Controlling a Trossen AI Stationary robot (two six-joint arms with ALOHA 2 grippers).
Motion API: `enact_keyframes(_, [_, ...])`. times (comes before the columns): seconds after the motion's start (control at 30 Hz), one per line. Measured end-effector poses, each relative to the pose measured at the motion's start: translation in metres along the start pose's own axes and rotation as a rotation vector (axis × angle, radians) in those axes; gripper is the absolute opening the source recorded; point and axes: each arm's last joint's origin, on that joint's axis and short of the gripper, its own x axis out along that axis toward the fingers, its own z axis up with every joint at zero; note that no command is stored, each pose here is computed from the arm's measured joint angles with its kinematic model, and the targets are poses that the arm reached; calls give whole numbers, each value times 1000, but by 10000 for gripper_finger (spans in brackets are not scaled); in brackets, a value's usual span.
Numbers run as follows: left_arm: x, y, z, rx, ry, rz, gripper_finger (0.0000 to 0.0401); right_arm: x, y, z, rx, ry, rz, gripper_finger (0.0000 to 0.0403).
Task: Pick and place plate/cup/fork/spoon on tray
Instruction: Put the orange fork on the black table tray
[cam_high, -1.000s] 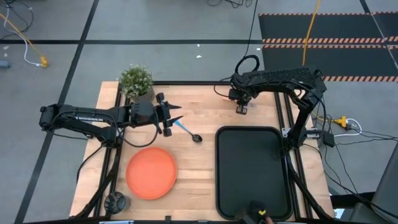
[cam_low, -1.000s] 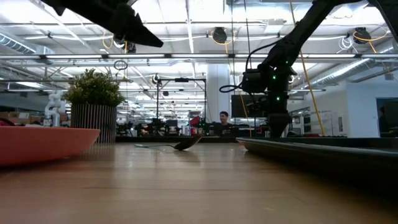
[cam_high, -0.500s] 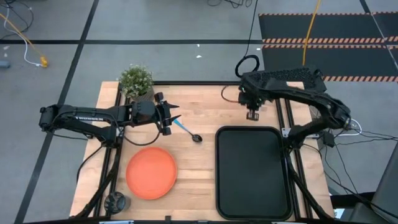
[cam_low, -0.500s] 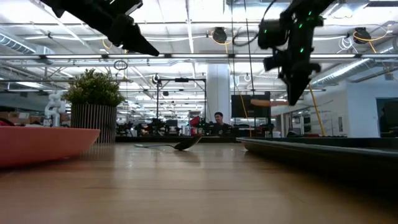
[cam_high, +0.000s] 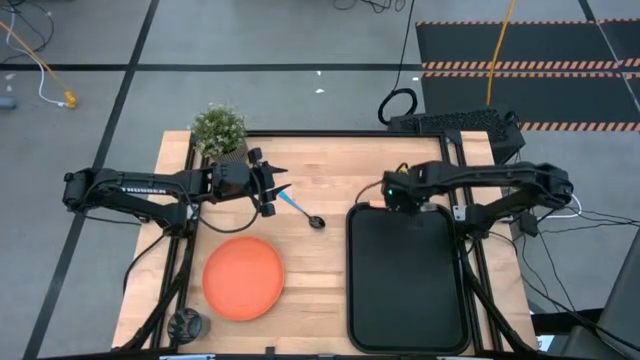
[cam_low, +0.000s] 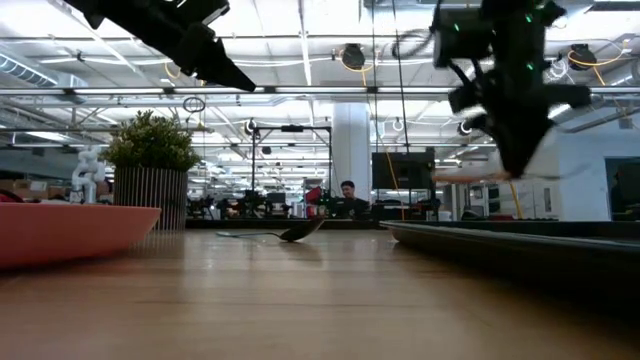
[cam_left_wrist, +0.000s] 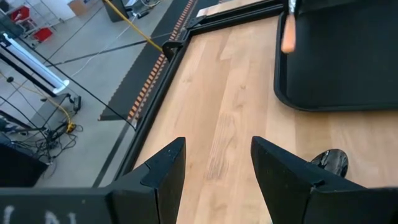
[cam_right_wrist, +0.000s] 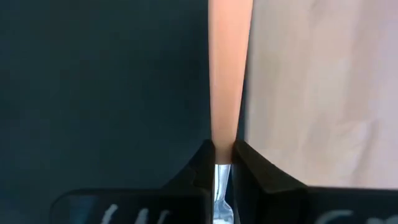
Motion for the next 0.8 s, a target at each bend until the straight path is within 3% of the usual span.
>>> enact_keyframes(0.27, [0, 0, -1, 3, 6, -2, 186, 40, 7, -19, 51, 20, 62, 14])
enact_keyframes(0.8, [1, 4, -4, -14, 34, 12, 186, 45, 22, -12, -27, -69, 80, 13])
